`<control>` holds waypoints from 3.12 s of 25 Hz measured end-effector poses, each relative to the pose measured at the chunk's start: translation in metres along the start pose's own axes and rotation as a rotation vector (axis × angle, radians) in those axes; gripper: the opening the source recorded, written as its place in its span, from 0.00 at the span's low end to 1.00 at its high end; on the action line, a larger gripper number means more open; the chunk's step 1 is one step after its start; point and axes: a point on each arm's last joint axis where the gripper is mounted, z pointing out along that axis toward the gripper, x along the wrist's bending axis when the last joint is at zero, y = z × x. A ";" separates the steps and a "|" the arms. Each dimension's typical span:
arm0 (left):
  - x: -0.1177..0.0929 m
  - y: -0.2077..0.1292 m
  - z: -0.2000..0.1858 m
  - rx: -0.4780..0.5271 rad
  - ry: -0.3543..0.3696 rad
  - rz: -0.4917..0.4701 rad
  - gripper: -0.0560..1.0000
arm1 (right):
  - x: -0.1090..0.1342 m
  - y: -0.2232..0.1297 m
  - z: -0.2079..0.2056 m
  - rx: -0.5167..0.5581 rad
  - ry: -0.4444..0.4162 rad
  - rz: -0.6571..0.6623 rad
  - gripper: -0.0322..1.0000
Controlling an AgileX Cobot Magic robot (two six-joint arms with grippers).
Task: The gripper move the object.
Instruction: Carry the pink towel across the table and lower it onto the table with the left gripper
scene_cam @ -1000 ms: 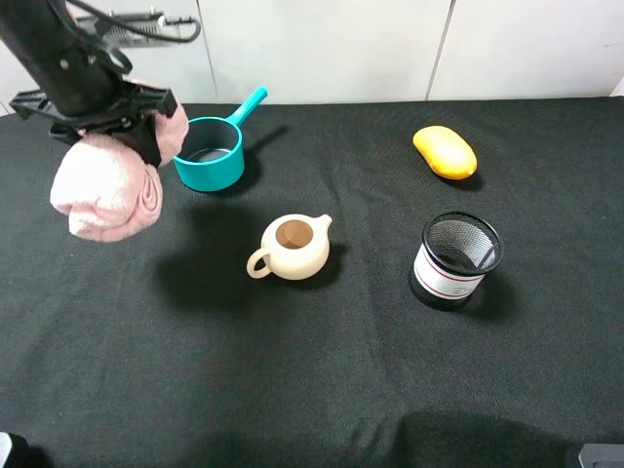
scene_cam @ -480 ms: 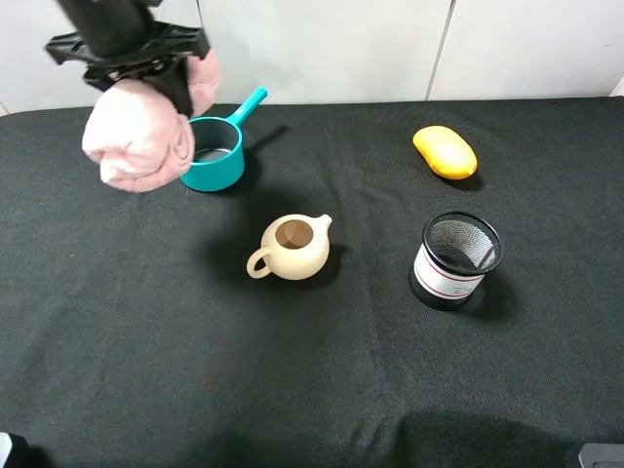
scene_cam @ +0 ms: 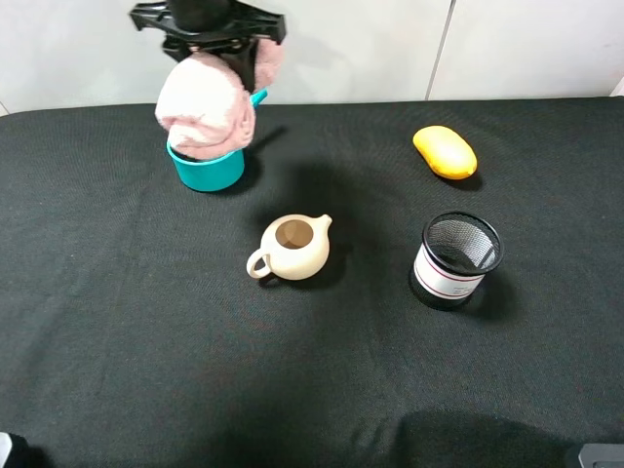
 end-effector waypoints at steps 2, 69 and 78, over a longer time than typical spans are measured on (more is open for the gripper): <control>-0.008 0.008 0.006 -0.011 -0.005 0.014 0.53 | 0.000 0.000 0.000 0.000 0.000 0.000 0.70; -0.105 0.057 0.160 -0.176 -0.133 0.132 0.53 | 0.000 0.000 0.000 0.000 -0.003 -0.002 0.70; -0.106 0.057 0.160 -0.183 -0.135 0.133 0.53 | 0.000 0.000 0.000 0.000 -0.004 -0.002 0.70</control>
